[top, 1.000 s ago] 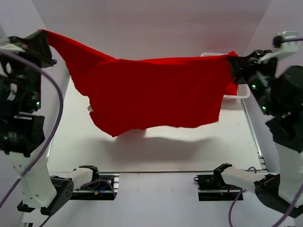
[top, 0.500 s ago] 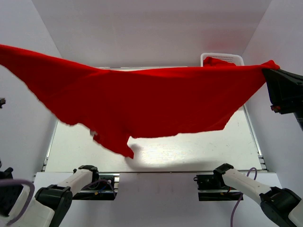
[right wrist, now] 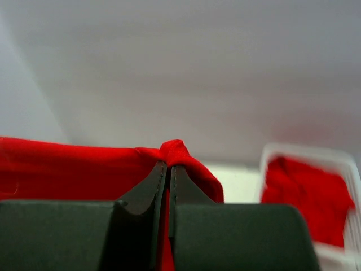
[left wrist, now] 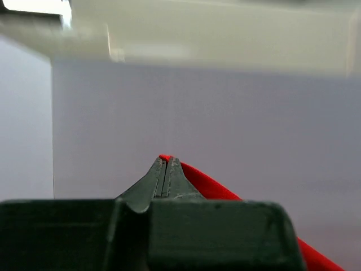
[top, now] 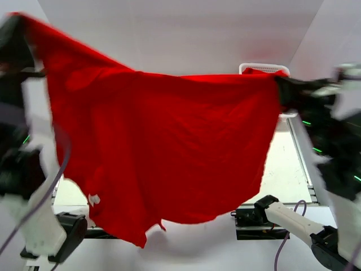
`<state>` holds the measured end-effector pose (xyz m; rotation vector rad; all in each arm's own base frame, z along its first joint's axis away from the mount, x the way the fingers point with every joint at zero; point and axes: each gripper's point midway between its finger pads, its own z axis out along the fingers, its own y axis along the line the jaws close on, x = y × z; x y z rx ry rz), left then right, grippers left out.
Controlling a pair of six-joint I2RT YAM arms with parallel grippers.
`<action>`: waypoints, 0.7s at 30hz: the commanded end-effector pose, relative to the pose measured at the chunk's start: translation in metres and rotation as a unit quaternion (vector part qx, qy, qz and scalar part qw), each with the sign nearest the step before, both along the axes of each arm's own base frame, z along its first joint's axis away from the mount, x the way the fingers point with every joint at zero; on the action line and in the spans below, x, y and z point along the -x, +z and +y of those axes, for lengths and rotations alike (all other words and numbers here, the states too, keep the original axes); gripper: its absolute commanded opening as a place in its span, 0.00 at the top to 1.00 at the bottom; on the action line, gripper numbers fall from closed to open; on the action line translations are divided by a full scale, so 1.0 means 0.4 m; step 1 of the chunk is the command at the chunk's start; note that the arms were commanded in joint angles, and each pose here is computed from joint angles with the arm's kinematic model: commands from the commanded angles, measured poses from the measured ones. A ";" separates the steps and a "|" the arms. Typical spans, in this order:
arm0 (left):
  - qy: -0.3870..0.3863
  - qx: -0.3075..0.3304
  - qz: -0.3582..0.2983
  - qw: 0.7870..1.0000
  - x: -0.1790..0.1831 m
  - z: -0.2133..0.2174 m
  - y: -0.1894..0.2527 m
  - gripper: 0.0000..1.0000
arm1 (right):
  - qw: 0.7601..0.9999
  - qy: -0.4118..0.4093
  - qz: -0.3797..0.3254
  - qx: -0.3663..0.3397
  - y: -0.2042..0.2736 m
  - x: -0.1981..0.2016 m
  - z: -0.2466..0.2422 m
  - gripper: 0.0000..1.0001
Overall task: Fold and stack the t-shirts
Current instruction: Flatten out the tshirt
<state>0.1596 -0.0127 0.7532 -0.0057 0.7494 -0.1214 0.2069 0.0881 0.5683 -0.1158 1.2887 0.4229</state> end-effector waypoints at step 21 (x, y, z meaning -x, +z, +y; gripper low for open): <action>0.003 -0.091 0.522 0.848 -1.280 -0.060 -1.292 1.00 | 0.901 -0.139 0.352 0.213 -0.947 -0.917 0.160 1.00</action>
